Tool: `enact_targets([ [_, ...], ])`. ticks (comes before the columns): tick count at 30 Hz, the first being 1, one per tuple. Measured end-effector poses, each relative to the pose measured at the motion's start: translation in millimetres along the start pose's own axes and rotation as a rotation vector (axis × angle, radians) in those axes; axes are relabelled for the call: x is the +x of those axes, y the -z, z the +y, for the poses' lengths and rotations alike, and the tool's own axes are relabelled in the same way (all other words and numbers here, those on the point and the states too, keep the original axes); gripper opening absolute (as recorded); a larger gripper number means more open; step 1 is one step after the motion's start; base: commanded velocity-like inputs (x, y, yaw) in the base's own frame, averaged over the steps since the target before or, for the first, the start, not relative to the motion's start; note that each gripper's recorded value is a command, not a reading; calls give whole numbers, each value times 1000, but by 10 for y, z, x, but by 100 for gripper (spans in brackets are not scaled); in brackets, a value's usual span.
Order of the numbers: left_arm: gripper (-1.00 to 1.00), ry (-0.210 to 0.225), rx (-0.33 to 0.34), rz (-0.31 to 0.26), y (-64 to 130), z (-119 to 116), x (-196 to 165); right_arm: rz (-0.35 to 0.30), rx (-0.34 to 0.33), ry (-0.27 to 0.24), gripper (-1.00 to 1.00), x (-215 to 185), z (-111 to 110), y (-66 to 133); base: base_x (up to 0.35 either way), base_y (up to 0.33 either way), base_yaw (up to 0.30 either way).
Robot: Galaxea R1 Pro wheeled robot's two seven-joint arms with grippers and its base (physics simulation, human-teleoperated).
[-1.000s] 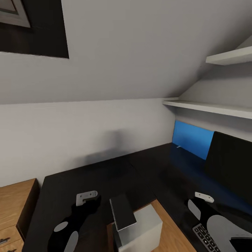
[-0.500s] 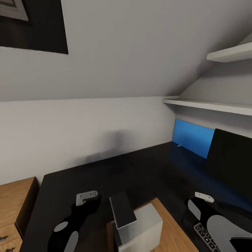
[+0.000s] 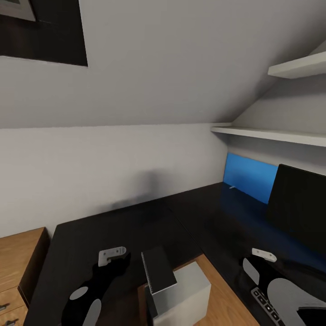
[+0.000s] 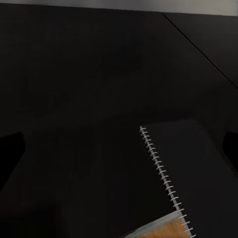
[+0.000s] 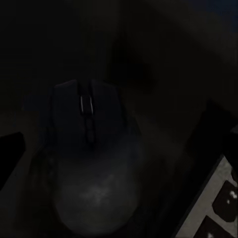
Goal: In the bedroom, organize the workspace by keeping the computer under the desk, ensuring the monitor is on the desk, placing the keyboard on the desk next to the monitor, placing the mouse on the desk next to the keyboard, moving the folder from the swivel chair onto the desk next to the mouse, stacking the notebook on top of the folder with the pen on top of the notebook, and positioning the swivel chair next to the desk.
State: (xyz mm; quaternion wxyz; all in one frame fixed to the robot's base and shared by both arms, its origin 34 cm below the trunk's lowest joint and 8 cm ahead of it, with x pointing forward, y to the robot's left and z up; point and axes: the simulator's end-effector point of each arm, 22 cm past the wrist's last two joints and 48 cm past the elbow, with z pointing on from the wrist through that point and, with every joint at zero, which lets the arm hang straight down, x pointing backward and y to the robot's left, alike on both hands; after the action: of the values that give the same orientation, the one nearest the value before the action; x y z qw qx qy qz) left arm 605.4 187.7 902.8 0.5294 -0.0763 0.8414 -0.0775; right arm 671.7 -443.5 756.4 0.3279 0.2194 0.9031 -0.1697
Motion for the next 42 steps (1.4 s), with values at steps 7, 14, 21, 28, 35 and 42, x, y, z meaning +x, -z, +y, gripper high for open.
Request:
enact_targets([
  [7,100,0,0,1,0,0,1,-8,-2,3,100,-30,12,7,0,0,0],
  [14,100,-2,1,1,0,-1,3,-74,-25,-20,100,-291,108,74,0,0,0],
  [21,100,-2,-1,2,-2,7,7,-220,-105,-41,100,-830,475,391,0,0,0],
  [28,100,-2,-2,2,-2,11,7,-219,-147,-27,100,-864,639,543,0,0,0],
  [35,100,-3,-2,2,-2,15,7,-205,-197,-28,100,-880,977,777,0,0,108],
  [42,100,-4,-3,4,-3,17,13,-181,-184,-31,100,-658,1232,915,0,0,254],
])
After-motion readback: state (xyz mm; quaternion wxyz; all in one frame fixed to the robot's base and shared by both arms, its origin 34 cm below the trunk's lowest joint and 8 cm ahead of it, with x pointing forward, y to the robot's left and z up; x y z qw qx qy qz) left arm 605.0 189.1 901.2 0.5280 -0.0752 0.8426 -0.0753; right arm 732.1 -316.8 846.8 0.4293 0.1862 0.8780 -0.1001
